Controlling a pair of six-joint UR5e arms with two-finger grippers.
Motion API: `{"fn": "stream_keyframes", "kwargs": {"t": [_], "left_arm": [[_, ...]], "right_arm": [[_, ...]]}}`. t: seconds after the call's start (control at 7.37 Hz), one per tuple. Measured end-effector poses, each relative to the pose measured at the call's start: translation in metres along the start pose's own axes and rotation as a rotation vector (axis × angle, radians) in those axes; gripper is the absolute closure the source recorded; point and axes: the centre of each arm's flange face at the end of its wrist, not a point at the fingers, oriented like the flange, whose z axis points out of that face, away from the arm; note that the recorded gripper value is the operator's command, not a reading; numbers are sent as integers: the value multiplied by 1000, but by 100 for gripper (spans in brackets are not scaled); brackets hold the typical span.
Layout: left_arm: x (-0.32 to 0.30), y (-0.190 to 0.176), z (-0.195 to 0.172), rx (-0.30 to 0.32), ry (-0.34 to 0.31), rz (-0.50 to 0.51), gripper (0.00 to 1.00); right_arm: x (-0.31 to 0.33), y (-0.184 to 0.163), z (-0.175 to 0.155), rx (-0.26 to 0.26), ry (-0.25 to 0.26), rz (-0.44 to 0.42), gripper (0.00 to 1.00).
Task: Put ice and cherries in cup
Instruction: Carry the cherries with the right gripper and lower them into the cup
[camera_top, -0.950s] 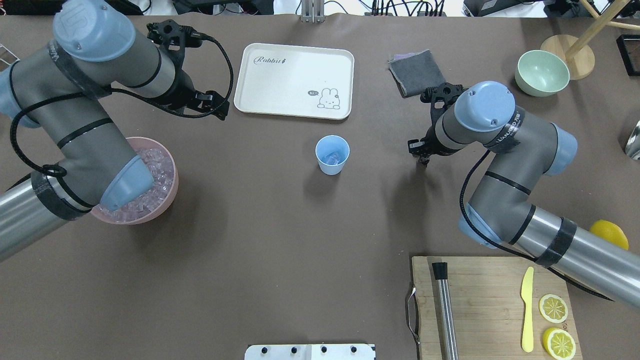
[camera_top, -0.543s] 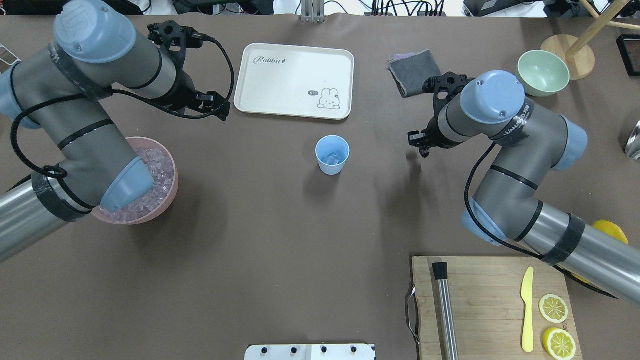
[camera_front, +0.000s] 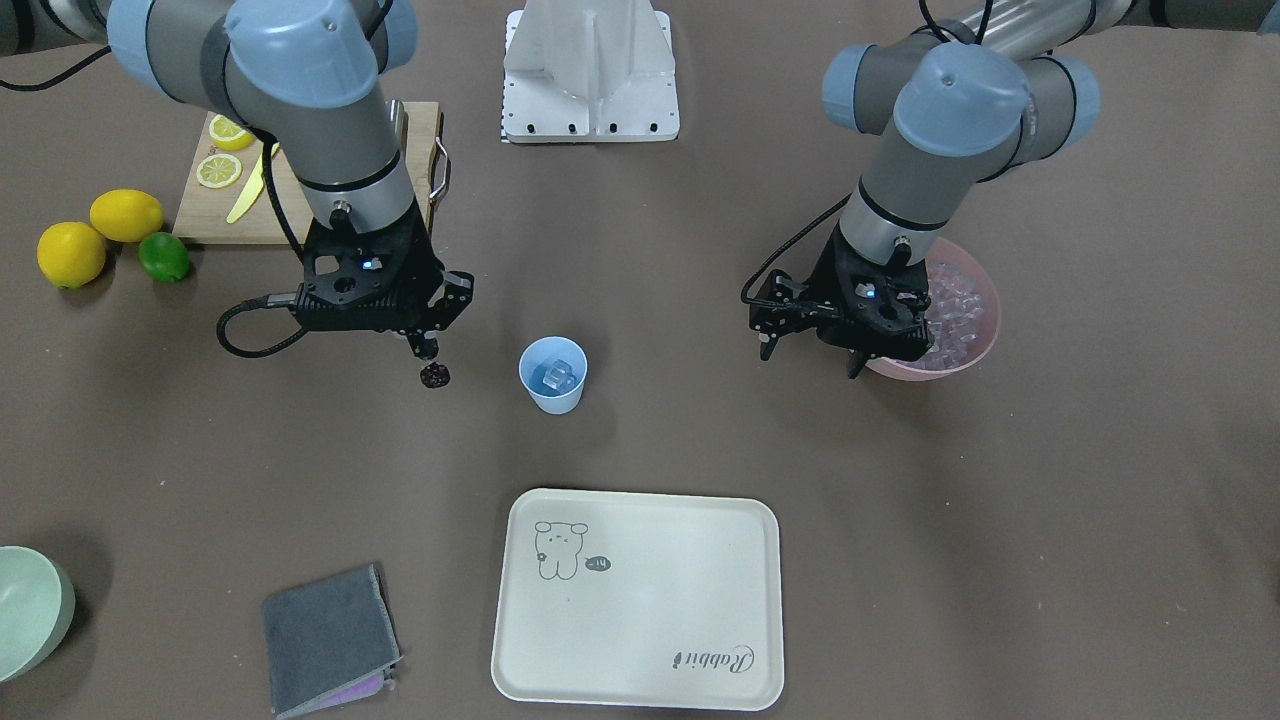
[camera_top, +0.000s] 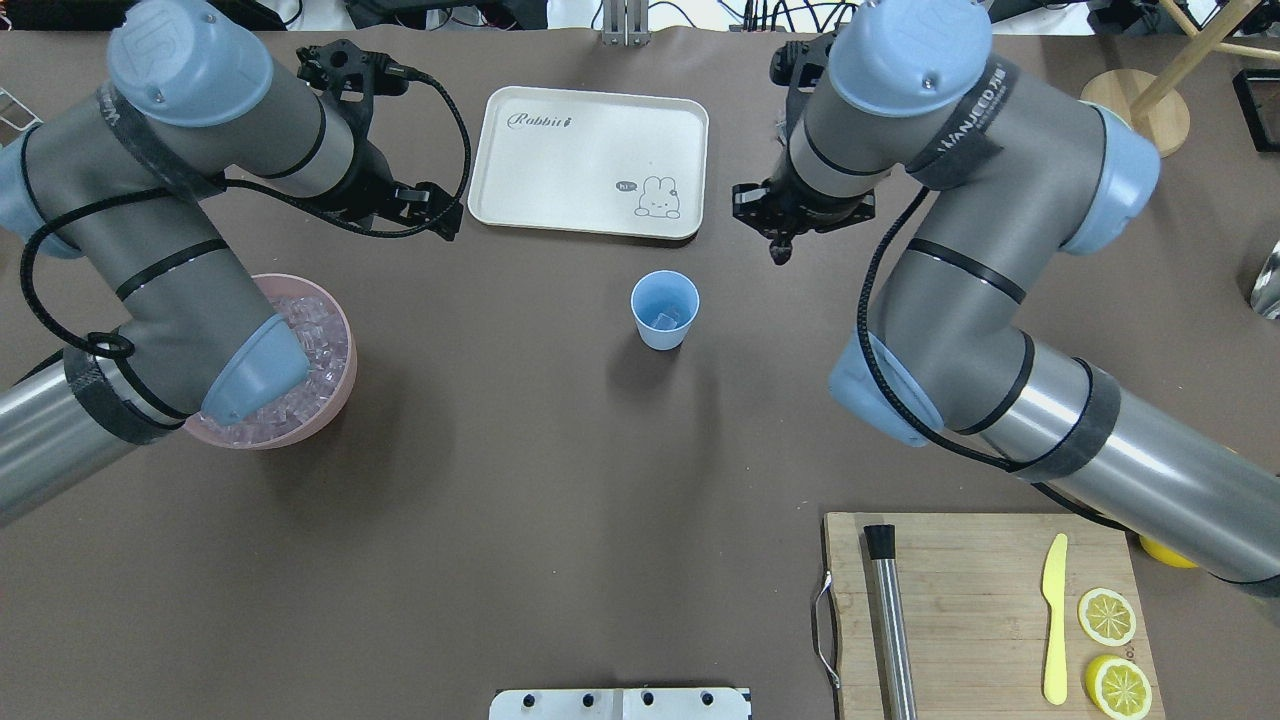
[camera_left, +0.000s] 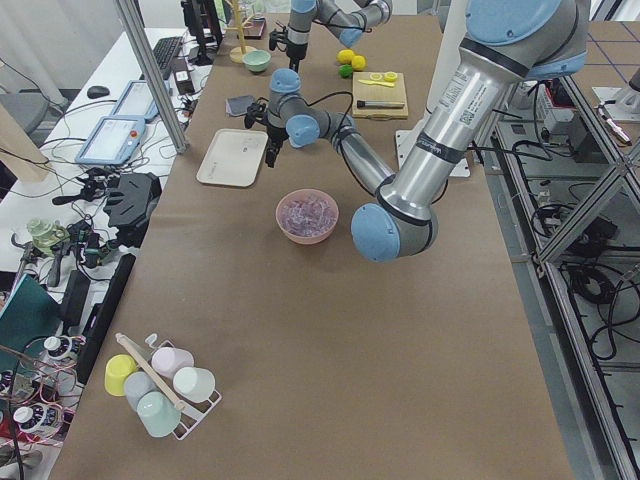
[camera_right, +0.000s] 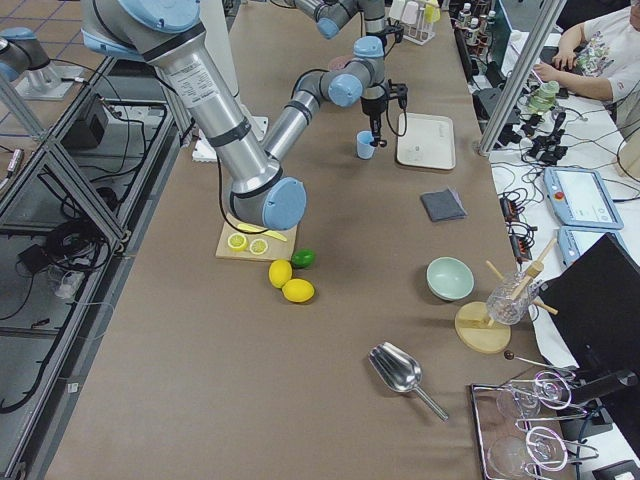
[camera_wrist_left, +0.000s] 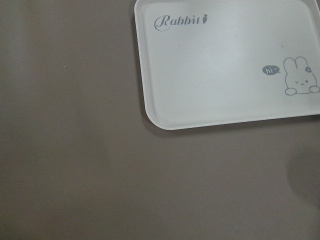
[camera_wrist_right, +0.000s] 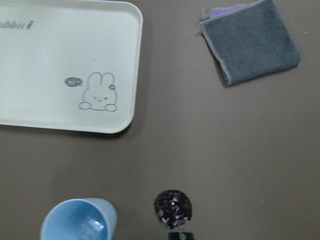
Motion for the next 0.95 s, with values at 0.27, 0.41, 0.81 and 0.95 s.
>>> {"fn": "stream_keyframes", "kwargs": {"t": [0.27, 0.41, 0.81, 0.95], "left_arm": [[1, -2, 0, 23, -17, 2, 2], [2, -2, 0, 28, -19, 3, 2], [1, -1, 1, 28, -24, 5, 2], [1, -1, 1, 28, -24, 5, 2]], "right_arm": [[-53, 8, -9, -18, -26, 32, 100], [-66, 15, -1, -27, -17, 31, 100], [-94, 30, 33, -8, -7, -6, 100], [-97, 28, 42, 3, -15, -13, 100]]}}
